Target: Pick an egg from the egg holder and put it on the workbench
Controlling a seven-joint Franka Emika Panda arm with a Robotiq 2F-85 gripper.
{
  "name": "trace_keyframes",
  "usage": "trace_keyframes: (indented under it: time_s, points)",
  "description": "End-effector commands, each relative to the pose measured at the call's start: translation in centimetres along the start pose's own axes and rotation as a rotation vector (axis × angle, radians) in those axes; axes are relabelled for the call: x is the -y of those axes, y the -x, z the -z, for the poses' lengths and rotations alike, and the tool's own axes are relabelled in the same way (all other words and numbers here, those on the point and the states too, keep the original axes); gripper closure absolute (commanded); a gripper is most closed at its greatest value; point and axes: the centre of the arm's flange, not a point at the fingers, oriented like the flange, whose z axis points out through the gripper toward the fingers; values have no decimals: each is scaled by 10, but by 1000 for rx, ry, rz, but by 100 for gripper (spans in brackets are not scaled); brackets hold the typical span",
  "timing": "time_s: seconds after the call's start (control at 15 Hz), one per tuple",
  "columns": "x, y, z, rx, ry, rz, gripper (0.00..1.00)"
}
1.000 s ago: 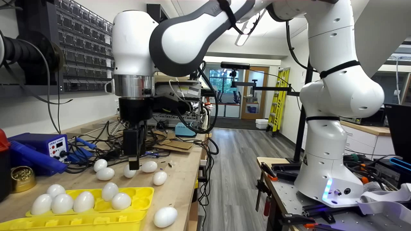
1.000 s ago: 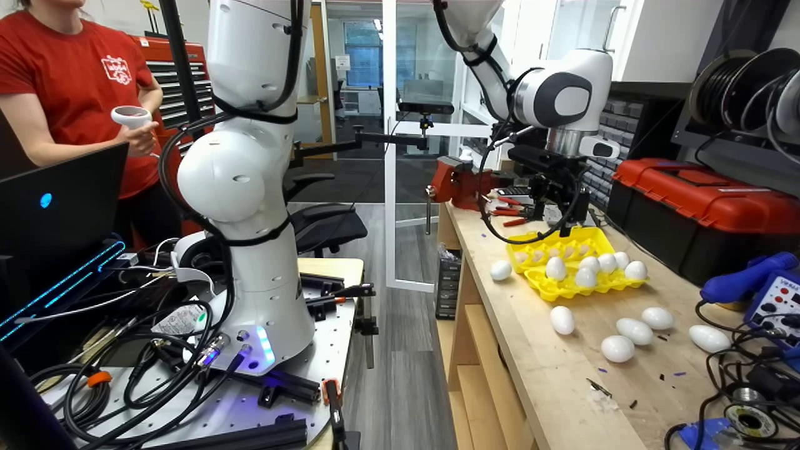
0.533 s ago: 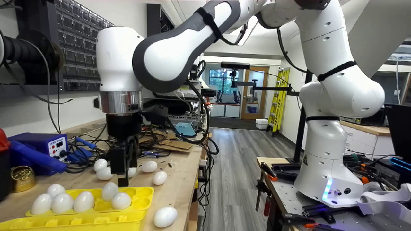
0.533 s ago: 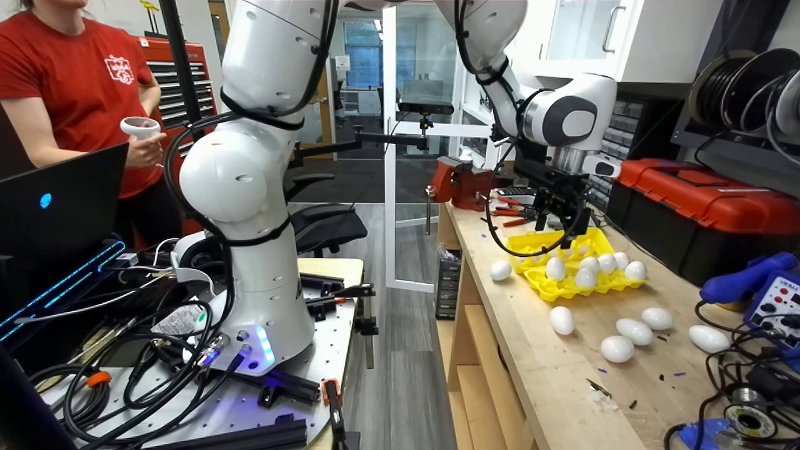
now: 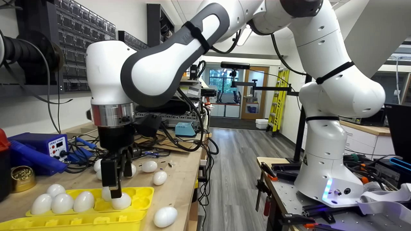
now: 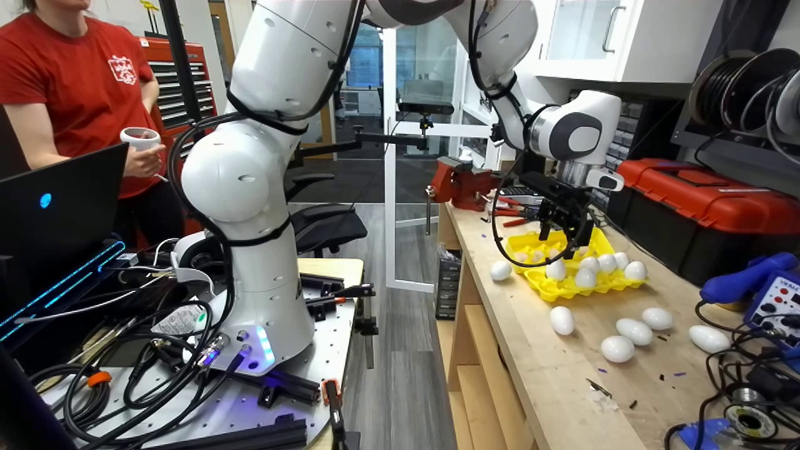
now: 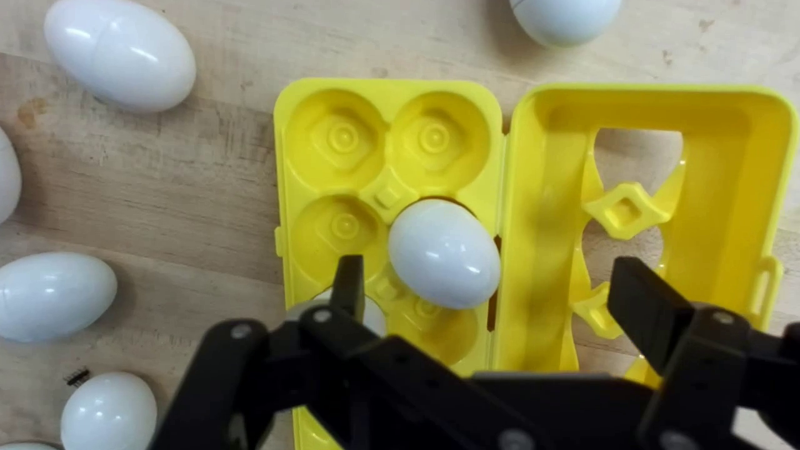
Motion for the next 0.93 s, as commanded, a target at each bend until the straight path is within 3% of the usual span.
trace_keyframes:
  time_s: [0.0, 0.87]
  points:
    - [-2, -9, -11, 5, 21, -27, 0]
    - [-6, -24, -45, 26, 9, -57, 0]
